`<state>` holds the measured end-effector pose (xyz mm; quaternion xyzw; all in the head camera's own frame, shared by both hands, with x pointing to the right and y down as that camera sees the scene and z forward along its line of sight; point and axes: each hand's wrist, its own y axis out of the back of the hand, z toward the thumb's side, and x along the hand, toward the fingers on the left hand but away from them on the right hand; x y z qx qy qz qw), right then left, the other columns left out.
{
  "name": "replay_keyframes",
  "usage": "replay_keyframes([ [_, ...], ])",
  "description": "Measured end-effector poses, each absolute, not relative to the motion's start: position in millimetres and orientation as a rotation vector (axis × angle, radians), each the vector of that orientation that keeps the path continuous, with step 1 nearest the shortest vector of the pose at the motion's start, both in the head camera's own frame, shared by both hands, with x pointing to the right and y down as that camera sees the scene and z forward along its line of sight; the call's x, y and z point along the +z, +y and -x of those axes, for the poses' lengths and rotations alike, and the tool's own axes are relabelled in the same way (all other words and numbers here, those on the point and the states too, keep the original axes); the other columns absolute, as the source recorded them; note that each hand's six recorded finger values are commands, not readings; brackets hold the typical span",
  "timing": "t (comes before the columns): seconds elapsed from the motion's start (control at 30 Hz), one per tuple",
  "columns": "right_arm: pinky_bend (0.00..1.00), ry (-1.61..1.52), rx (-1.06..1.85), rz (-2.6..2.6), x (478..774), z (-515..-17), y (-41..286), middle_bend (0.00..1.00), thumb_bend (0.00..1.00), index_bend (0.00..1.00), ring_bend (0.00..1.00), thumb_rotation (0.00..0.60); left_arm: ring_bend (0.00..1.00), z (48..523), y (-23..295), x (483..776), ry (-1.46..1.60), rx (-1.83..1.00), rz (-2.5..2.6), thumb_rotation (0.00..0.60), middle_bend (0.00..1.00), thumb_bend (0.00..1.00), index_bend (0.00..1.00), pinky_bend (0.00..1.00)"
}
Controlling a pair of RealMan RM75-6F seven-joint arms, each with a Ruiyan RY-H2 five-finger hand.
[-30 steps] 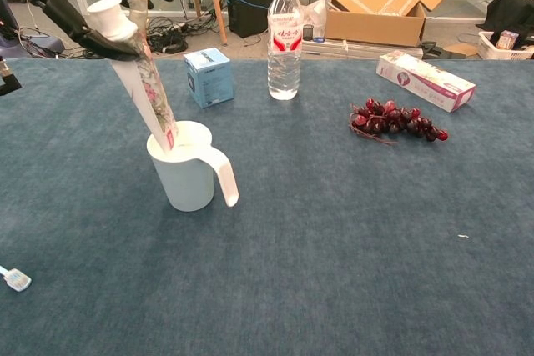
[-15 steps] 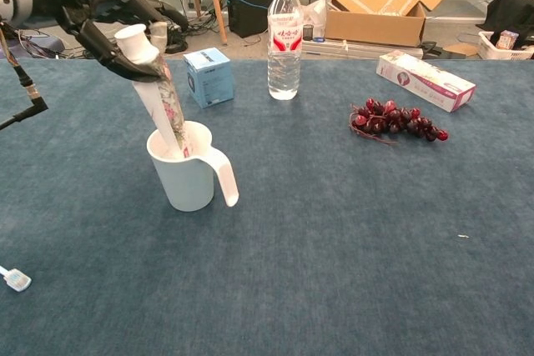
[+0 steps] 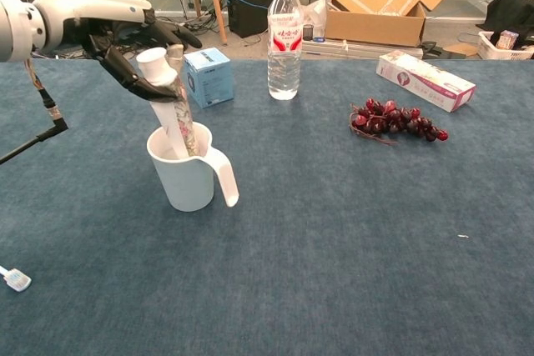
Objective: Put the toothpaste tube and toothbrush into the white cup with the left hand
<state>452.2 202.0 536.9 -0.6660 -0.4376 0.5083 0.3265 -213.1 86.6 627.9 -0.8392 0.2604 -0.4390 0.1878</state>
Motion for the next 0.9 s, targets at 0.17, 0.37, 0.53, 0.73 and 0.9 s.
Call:
replay_keyframes([
  [0.17, 0.33, -1.14, 1.335, 1.748, 538, -451, 203, 0.04, 0.03, 0.05, 0.04, 0.6, 0.1, 210, 89, 632, 0.731, -1.232, 2.377, 0.6, 0.09, 0.36, 0.8, 0.06],
  [0.37, 0.33, -1.144, 1.335, 1.747, 538, -452, 202, 0.04, 0.03, 0.05, 0.04, 0.6, 0.1, 209, 93, 638, 0.717, -1.242, 2.383, 0.6, 0.09, 0.36, 0.75, 0.06],
  [0.53, 0.33, -1.143, 1.335, 1.746, 538, -452, 203, 0.04, 0.03, 0.05, 0.04, 0.6, 0.1, 209, 96, 647, 0.71, -1.262, 2.389, 0.6, 0.09, 0.36, 0.67, 0.06],
  [0.73, 0.33, -1.141, 1.336, 1.748, 538, -452, 202, 0.04, 0.03, 0.05, 0.04, 0.6, 0.1, 208, 98, 653, 0.7, -1.278, 2.397, 0.6, 0.09, 0.36, 0.6, 0.06],
  [0.9, 0.33, -1.142, 1.335, 1.748, 537, -452, 203, 0.04, 0.03, 0.05, 0.04, 0.6, 0.11, 208, 100, 657, 0.695, -1.288, 2.402, 0.6, 0.09, 0.36, 0.56, 0.06],
])
